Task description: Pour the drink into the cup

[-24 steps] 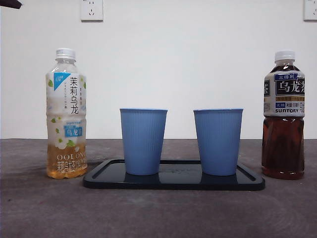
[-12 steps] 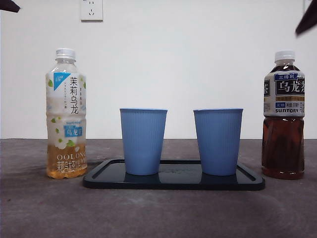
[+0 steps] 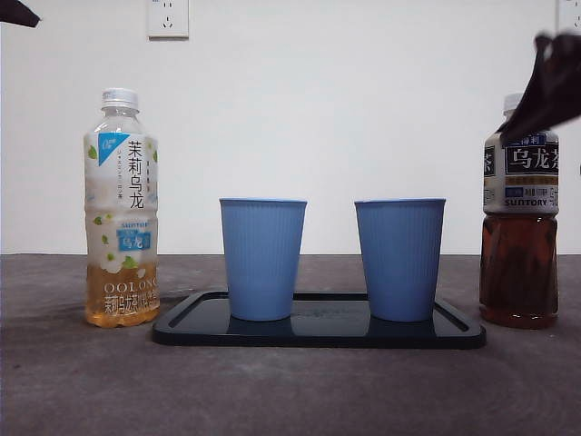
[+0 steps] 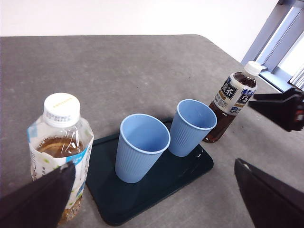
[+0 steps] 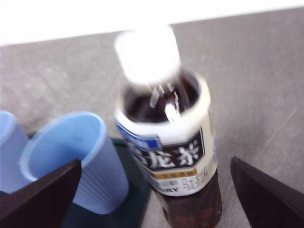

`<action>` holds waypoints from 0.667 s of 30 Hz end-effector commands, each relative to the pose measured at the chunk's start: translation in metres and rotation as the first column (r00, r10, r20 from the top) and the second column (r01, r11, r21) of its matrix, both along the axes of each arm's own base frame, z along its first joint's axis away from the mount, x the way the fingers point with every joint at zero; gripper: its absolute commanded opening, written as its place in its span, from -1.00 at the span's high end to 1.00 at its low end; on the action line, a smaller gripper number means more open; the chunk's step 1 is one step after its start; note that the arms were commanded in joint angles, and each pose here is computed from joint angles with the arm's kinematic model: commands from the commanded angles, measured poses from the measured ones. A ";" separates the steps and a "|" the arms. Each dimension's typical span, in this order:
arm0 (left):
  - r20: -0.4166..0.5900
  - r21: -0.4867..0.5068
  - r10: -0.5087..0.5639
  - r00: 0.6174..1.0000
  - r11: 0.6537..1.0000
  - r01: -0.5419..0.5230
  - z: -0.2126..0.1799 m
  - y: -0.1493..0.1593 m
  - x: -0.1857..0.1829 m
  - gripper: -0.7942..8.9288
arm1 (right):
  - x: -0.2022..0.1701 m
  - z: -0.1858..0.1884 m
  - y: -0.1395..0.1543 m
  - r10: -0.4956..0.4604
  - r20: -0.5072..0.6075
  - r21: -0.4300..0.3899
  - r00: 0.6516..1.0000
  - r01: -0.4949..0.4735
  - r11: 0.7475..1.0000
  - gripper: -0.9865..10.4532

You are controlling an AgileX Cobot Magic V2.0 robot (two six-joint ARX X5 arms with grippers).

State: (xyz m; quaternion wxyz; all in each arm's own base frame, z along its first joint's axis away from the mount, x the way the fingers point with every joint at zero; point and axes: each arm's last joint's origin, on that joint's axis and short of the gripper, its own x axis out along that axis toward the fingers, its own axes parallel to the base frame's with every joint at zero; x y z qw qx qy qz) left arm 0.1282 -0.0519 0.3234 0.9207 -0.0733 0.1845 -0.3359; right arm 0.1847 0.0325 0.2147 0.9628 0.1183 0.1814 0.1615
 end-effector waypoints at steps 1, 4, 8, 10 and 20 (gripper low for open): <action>0.045 0.017 -0.012 0.999 1.000 0.011 0.006 -0.001 0.000 -0.25 | 0.009 -0.004 0.002 0.019 0.030 -0.050 0.999 -0.017 0.999 -0.05; 0.044 0.017 -0.012 0.999 1.000 0.011 0.006 -0.001 0.000 -0.25 | 0.018 -0.009 0.003 0.031 0.048 -0.085 0.998 -0.027 0.996 -0.05; 0.042 0.017 -0.012 0.999 1.000 0.011 0.006 -0.001 0.000 -0.25 | 0.029 -0.014 0.004 0.034 0.084 -0.090 0.996 -0.027 0.996 -0.05; 0.041 0.017 -0.012 0.999 1.000 0.012 0.006 -0.001 0.000 -0.25 | 0.034 -0.017 0.005 0.034 0.100 -0.091 0.994 -0.025 0.995 -0.05; 0.039 0.018 -0.012 0.999 1.000 0.012 0.006 -0.001 0.000 -0.25 | 0.055 -0.036 0.006 0.019 0.131 -0.090 0.991 -0.007 0.996 -0.04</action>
